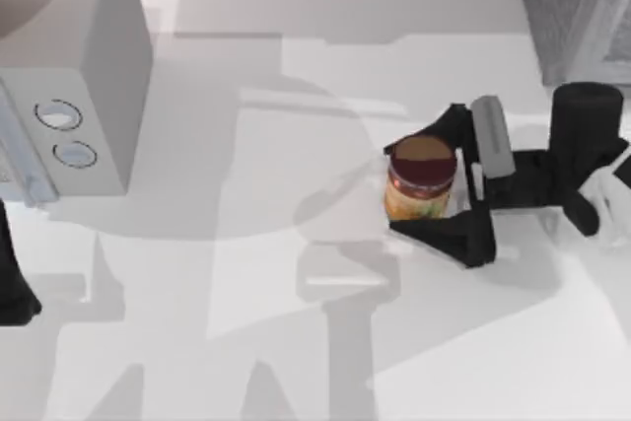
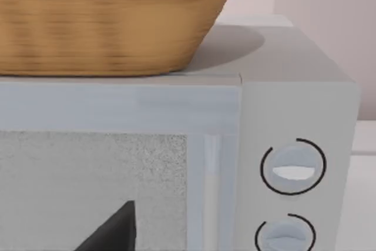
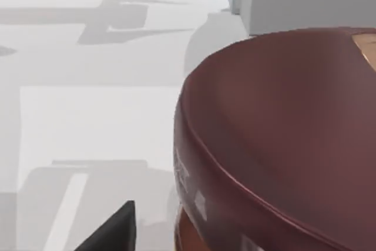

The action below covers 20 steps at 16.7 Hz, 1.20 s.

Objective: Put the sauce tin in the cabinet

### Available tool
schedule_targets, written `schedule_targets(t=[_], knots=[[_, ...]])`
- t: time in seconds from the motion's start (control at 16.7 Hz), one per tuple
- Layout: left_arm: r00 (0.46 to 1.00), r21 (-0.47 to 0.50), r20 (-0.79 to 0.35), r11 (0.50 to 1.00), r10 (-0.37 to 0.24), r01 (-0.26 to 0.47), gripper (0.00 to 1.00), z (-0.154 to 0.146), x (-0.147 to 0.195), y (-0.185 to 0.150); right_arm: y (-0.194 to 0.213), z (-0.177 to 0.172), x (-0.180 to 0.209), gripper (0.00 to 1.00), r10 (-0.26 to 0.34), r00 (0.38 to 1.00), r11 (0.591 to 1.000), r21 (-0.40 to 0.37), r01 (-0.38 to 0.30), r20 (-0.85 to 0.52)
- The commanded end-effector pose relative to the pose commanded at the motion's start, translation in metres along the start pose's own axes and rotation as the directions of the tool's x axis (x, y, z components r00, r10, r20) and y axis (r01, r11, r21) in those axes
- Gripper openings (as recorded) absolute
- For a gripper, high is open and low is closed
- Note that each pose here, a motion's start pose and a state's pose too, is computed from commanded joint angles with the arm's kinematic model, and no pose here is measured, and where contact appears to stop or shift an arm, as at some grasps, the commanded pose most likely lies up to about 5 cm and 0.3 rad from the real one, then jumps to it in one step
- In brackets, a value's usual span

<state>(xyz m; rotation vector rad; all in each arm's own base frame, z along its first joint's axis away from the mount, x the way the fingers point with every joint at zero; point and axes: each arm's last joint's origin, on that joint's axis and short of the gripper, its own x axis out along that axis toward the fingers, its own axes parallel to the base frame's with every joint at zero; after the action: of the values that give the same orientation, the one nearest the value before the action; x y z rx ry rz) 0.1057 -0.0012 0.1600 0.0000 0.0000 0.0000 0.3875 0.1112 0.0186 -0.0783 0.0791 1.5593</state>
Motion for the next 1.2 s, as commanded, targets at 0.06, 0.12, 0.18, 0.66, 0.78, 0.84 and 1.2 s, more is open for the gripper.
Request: schedule_targets(t=[0.06, 0.12, 0.18, 0.66, 0.78, 0.84, 1.2], knots=[[1.000, 0.000, 0.000, 1.000, 0.000, 0.000, 1.00, 0.0000, 0.0000, 0.0000, 0.0004, 0.0006, 0.0017, 1.00, 0.000, 1.000, 1.000, 0.000, 0.000, 0.000], [1.000, 0.000, 0.000, 1.000, 0.000, 0.000, 1.00, 0.0000, 0.0000, 0.0000, 0.0005, 0.0006, 0.0019, 1.00, 0.000, 1.000, 1.000, 0.000, 0.000, 0.001], [1.000, 0.000, 0.000, 1.000, 0.000, 0.000, 1.00, 0.0000, 0.0000, 0.0000, 0.0005, 0.0006, 0.0019, 1.00, 0.000, 1.000, 1.000, 0.000, 0.000, 0.001], [1.000, 0.000, 0.000, 1.000, 0.000, 0.000, 1.00, 0.0000, 0.0000, 0.0000, 0.0005, 0.0006, 0.0019, 0.55, 0.000, 1.000, 1.000, 0.000, 0.000, 0.001], [1.000, 0.000, 0.000, 1.000, 0.000, 0.000, 1.00, 0.0000, 0.0000, 0.0000, 0.0005, 0.0006, 0.0019, 0.40, 0.000, 1.000, 1.000, 0.000, 0.000, 0.001], [1.000, 0.000, 0.000, 1.000, 0.000, 0.000, 1.00, 0.0000, 0.0000, 0.0000, 0.0005, 0.0006, 0.0019, 0.32, 0.000, 1.000, 1.000, 0.000, 0.000, 0.001], [1.000, 0.000, 0.000, 1.000, 0.000, 0.000, 1.00, 0.0000, 0.0000, 0.0000, 0.0005, 0.0006, 0.0019, 0.00, 0.000, 1.000, 1.000, 0.000, 0.000, 0.001]])
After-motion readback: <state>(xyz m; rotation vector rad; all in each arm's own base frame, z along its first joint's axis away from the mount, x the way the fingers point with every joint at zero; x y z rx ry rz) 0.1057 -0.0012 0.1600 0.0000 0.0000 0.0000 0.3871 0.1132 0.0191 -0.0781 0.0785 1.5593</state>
